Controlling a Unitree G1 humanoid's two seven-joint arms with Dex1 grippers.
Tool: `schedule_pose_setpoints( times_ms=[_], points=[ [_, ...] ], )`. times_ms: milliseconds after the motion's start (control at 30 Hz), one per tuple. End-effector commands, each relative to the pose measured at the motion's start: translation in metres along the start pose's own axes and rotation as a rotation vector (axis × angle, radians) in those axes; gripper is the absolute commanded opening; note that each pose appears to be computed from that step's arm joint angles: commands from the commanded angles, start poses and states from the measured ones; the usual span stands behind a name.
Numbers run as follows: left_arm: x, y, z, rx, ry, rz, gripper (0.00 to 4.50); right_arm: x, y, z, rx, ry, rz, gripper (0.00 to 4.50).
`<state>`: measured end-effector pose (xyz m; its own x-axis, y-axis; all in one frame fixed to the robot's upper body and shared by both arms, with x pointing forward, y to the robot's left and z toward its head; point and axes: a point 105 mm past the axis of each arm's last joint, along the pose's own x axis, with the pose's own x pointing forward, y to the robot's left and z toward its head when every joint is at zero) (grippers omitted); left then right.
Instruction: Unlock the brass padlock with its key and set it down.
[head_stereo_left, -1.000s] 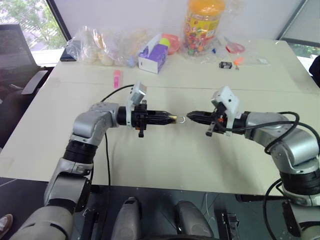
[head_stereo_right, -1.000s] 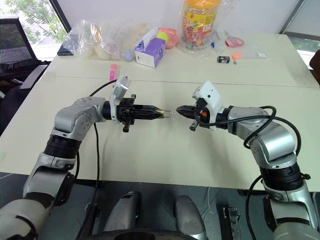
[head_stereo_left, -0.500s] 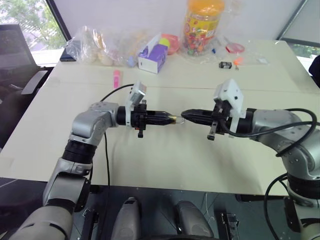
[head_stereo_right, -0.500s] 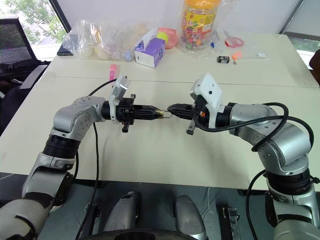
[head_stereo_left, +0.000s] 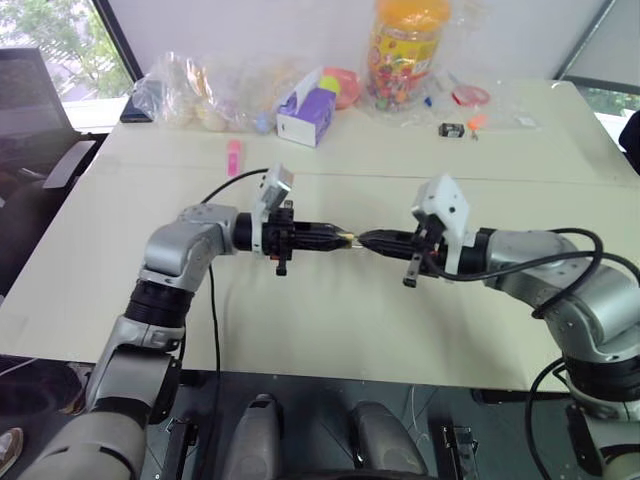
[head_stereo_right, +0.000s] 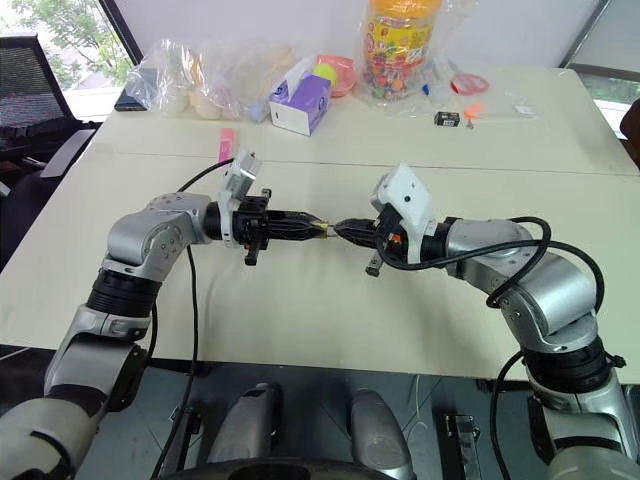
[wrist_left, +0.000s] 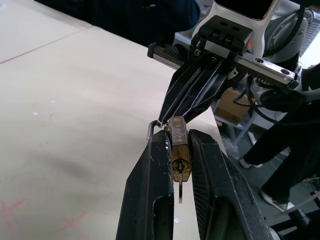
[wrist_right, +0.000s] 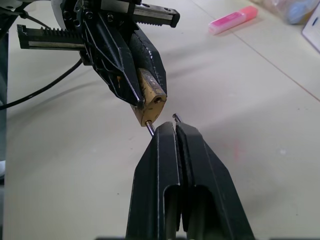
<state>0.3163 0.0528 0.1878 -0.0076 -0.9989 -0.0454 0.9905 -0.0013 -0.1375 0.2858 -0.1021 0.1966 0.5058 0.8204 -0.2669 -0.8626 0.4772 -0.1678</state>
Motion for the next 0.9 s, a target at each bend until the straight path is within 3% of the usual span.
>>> schedule_pose_setpoints(
  times_ms=[33,500,767,900],
  points=[
    [-0.002,-0.004,0.015,0.049,-0.034,-0.012,0.0,-0.002,0.001,-0.006,-0.011,0.019,0.002,0.04],
    [0.001,-0.009,0.014,0.043,-0.03,-0.048,0.0,-0.001,-0.008,-0.008,-0.027,0.022,-0.03,0.04],
    [0.005,0.02,0.001,0.028,-0.031,0.107,0.0,-0.03,-0.006,-0.042,-0.01,0.151,-0.058,0.04],
    [0.009,0.046,0.011,-0.025,-0.097,0.202,0.0,-0.045,-0.006,-0.044,0.032,0.136,-0.134,0.04]
  ],
)
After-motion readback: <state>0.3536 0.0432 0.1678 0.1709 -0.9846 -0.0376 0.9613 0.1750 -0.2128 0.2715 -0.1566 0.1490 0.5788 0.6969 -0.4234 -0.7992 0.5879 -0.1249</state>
